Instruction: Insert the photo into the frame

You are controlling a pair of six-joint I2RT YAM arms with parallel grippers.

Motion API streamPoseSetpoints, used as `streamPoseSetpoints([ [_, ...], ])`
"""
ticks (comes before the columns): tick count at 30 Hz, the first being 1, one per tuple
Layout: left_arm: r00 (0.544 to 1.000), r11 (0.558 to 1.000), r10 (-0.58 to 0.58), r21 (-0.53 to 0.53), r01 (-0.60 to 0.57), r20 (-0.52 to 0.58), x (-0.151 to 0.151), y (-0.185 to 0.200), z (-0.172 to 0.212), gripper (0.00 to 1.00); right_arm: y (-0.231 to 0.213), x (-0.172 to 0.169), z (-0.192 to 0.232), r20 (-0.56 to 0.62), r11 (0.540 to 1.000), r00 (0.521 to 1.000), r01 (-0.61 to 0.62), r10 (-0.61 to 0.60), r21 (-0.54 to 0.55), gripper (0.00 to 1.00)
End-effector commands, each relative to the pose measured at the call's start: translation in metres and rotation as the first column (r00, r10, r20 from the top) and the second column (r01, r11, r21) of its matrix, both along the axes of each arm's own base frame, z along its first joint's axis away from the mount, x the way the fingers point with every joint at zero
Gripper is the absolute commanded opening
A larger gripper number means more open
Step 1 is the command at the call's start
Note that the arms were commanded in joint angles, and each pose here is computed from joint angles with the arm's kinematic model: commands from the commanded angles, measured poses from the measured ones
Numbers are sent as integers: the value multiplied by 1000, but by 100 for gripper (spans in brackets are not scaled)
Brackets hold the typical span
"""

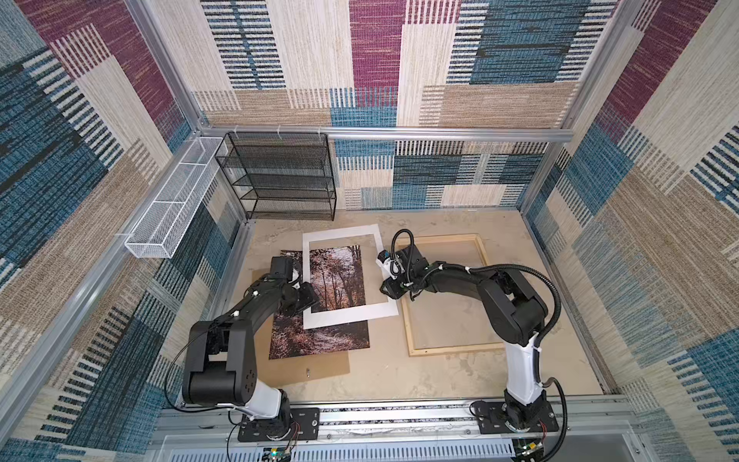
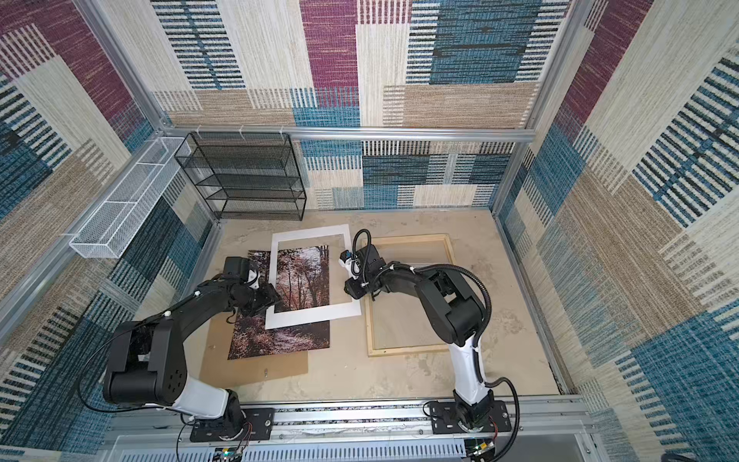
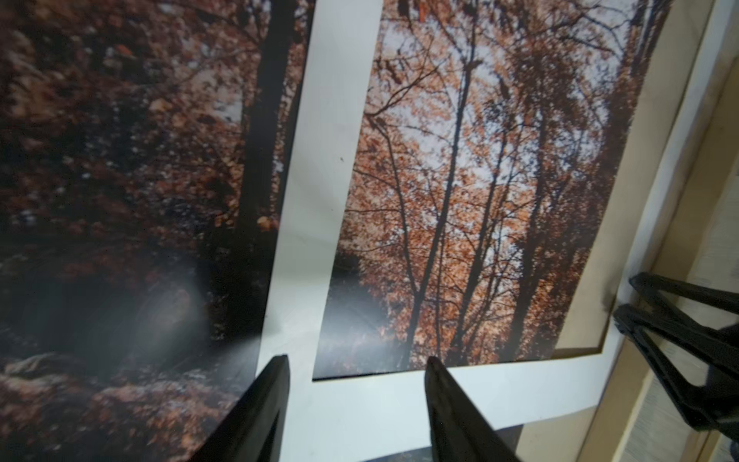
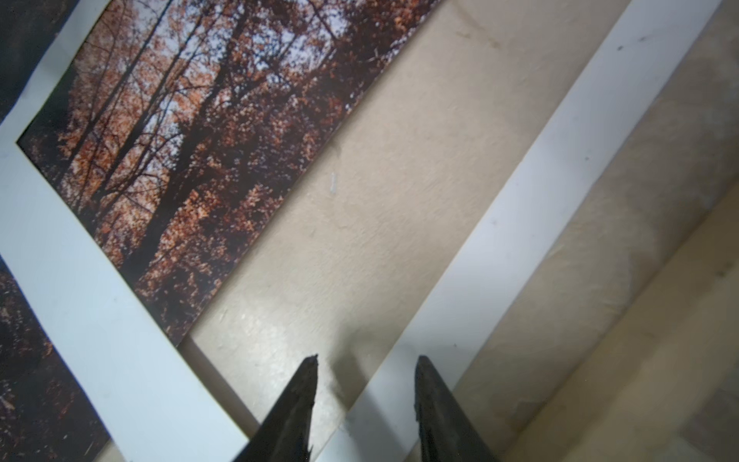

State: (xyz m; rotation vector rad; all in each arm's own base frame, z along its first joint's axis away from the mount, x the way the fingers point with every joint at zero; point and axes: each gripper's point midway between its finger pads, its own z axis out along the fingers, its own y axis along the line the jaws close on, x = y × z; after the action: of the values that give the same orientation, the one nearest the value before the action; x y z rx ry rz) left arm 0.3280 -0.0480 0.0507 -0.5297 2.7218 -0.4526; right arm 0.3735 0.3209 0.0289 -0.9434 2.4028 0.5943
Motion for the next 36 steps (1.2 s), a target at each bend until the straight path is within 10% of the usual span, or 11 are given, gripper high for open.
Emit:
streamPoseSetpoints([
  [1,1000,999,-5,47,5,-3,-3,3,3,57,5,-31,-8,-79,997,994,-77,77,6,42],
  [17,996,997,-54,54,57,-66,-7,-23,-19,51,39,-19,42,-85,977,996,24,-6,211,50],
  [36,983,995,-13,92,30,-185,-28,-24,-52,43,14,-110,28,-558,882,823,340,-110,328,67],
])
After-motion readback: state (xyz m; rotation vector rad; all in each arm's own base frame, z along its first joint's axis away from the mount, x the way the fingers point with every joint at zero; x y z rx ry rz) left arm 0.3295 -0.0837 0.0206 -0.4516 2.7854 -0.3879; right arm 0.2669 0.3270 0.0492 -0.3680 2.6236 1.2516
